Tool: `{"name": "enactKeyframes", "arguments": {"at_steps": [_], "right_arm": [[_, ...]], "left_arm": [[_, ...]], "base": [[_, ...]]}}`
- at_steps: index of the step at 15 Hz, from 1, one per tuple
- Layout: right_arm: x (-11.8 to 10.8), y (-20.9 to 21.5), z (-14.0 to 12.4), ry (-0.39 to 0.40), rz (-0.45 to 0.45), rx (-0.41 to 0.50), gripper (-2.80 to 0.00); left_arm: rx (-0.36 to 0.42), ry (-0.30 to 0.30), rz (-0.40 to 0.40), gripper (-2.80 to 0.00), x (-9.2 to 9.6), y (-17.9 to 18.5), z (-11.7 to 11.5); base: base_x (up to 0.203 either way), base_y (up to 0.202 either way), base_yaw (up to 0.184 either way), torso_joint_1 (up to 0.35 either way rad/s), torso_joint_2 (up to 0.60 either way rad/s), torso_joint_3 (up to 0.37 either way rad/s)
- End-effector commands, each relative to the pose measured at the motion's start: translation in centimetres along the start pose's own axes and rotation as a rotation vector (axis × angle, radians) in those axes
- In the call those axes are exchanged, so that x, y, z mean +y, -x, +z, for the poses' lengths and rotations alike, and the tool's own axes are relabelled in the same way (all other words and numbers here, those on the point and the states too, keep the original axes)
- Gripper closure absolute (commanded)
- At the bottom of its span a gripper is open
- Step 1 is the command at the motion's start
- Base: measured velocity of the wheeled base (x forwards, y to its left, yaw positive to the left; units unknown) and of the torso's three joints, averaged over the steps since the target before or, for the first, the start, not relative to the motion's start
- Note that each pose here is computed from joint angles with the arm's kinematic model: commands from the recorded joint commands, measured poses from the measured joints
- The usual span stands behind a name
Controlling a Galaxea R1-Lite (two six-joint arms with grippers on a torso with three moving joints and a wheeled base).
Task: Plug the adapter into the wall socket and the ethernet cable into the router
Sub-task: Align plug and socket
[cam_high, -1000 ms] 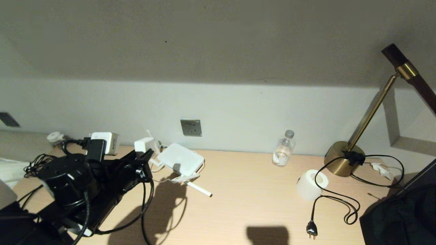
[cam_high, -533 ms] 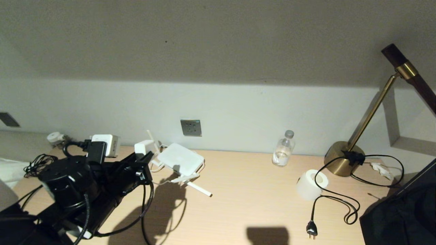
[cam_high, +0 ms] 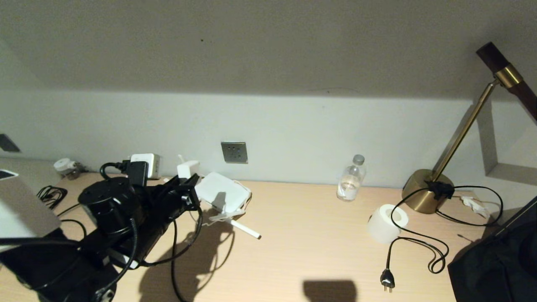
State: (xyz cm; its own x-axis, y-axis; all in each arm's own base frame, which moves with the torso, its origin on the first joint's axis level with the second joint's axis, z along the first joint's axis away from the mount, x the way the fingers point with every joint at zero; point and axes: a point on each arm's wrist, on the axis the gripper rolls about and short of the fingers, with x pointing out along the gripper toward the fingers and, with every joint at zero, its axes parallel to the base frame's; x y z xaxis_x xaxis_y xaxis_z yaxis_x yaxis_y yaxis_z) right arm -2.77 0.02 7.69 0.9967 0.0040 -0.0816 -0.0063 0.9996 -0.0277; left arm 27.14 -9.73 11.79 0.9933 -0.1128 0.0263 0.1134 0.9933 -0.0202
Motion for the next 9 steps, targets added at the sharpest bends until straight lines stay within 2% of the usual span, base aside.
{"name": "enactKeyframes", "arguments": {"at_steps": [1, 5, 9], "right_arm": [[0.0, 0.0, 0.0, 0.0, 0.001, 0.001, 0.0], [0.0, 0.0, 0.0, -0.001, 0.0, 0.001, 0.0], [0.0, 0.0, 0.0, -0.001, -0.001, 0.0, 0.0]], "left_arm": [[-0.011, 0.001, 0.004, 0.0, -0.6, -2.5, -1.0], [-0.082, 0.004, -0.002, 0.0, -1.6, -6.2, -1.0], [-0.105, -0.004, -0.003, 0.0, -2.1, -8.0, -1.5]], "base": [[0.0, 0.0, 0.0, -0.132, 0.3, 0.16], [0.0, 0.0, 0.0, -0.138, 0.3, 0.165], [0.0, 0.0, 0.0, -0.142, 0.31, 0.172]]}}
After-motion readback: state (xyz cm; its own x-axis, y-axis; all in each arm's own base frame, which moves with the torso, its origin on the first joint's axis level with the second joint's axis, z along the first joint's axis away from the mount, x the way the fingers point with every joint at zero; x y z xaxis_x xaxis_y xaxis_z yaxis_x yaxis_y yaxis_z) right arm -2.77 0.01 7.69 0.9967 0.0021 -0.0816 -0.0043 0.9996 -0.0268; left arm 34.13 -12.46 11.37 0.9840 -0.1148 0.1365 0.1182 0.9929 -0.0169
